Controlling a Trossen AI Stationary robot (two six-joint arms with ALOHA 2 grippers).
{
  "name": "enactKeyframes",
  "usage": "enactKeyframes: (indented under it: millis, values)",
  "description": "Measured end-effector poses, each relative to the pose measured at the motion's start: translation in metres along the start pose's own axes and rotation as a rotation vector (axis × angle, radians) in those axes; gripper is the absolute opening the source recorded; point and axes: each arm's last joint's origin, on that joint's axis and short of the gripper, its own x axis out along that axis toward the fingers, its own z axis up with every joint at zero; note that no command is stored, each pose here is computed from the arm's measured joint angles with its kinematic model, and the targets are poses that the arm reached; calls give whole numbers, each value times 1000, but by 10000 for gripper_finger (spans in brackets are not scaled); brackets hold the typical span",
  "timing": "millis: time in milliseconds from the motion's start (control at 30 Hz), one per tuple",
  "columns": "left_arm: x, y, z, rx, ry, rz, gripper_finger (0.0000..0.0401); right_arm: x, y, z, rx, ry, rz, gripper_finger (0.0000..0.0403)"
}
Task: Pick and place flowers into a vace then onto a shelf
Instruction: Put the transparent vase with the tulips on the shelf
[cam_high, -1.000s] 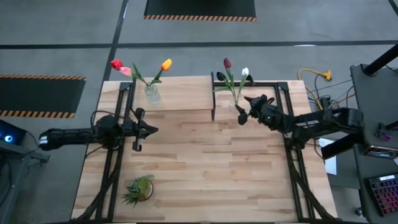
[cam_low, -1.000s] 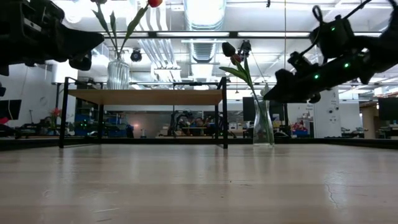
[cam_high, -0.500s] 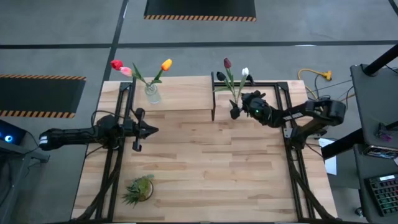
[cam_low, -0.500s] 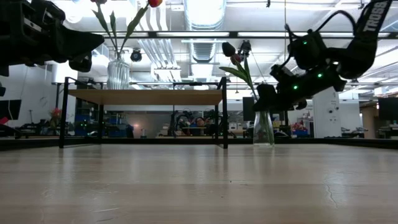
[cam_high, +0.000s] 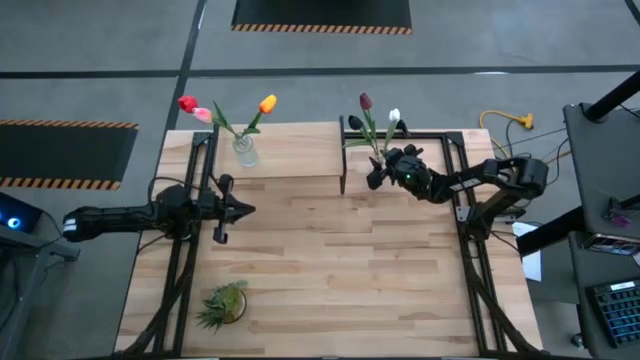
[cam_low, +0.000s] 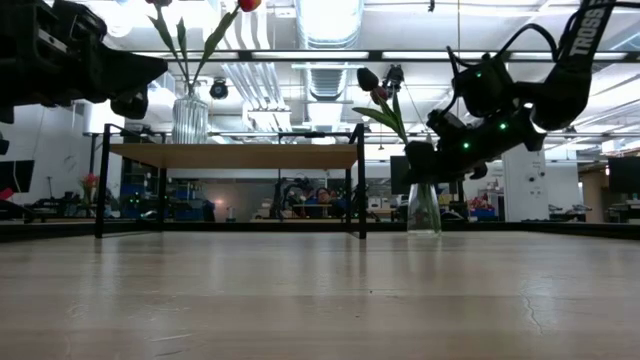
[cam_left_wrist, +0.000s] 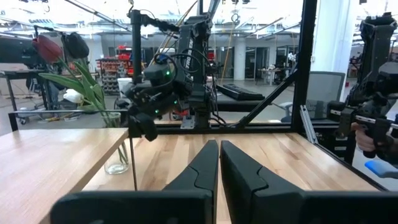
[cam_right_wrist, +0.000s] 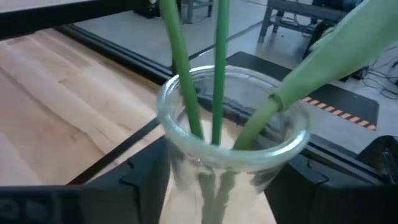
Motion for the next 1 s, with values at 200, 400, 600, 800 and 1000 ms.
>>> enactKeyframes:
  millis: [200, 400, 600, 800, 1000]
  values:
    - [0, 0, -2, -9, 16, 1, 1, -1, -2, 1, 10, -11, -47, 164]
    - [0, 0, -4, -34, 38, 2, 1, -2, -2, 2, 29, -13, -46, 161]
    - [0, 0, -4, -39, 38, 2, 1, -13, -3, 31, 50, -128, -26, 161]
    - [0, 0, -4, -39, 37, 2, 1, -34, -1, 82, 66, -286, 151, 161]
    - [0, 0, -4, -39, 37, 2, 1, -36, 8, 127, 29, -281, 302, 161]
